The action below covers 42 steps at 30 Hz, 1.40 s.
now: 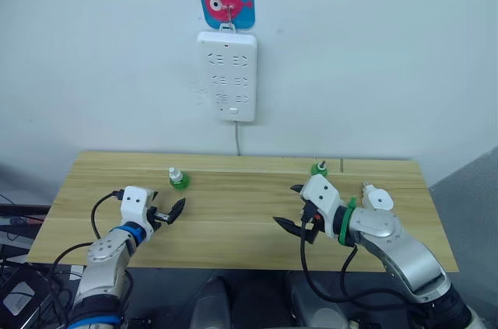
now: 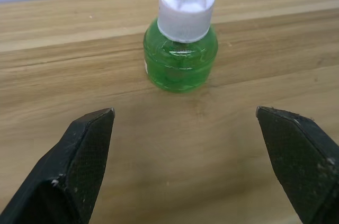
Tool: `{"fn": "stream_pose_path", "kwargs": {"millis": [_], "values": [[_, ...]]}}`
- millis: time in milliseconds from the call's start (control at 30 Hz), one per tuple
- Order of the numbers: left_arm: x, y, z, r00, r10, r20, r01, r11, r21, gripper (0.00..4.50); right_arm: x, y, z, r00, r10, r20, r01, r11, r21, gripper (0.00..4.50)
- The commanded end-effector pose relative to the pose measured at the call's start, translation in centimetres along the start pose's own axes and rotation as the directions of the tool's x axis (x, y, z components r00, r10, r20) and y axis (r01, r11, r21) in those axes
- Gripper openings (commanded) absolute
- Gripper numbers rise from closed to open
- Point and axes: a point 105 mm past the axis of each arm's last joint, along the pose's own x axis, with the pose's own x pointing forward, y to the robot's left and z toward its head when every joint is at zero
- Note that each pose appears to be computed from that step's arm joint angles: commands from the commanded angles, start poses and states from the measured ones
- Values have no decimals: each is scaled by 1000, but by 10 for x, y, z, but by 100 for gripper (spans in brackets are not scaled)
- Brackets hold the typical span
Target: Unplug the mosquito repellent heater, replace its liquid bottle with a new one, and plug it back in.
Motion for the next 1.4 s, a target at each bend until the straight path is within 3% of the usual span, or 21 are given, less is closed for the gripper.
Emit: {"fn": "stream_pose_path", "kwargs": {"millis": [33,667,767,933,1067,1233,1333,1400], "values": [[10,1,9,1000,-16,26,15,999,47,450,-6,9,14,999,13,39,-12,1000,-14,449],[47,-4,22,997,-48,55,43,994,99,450,-14,19,11,999,41,1,-41,999,12,449],[46,-6,19,997,-50,54,45,994,95,389,-14,18,11,999,42,-1,-41,999,14,450],[42,-3,13,998,-37,42,32,994,107,234,-14,17,11,999,38,0,-38,999,8,450],[40,3,19,998,-36,54,28,990,139,222,-13,13,12,999,35,7,-35,999,-4,450],[36,-11,47,976,-185,110,152,954,261,222,-14,5,20,998,52,41,-51,998,-38,450],[30,-33,66,935,-332,124,275,901,335,222,-15,1,26,996,70,58,-66,996,-60,450],[20,-60,81,872,-479,105,409,828,383,222,-16,4,38,989,113,97,-107,992,-65,450]]}}
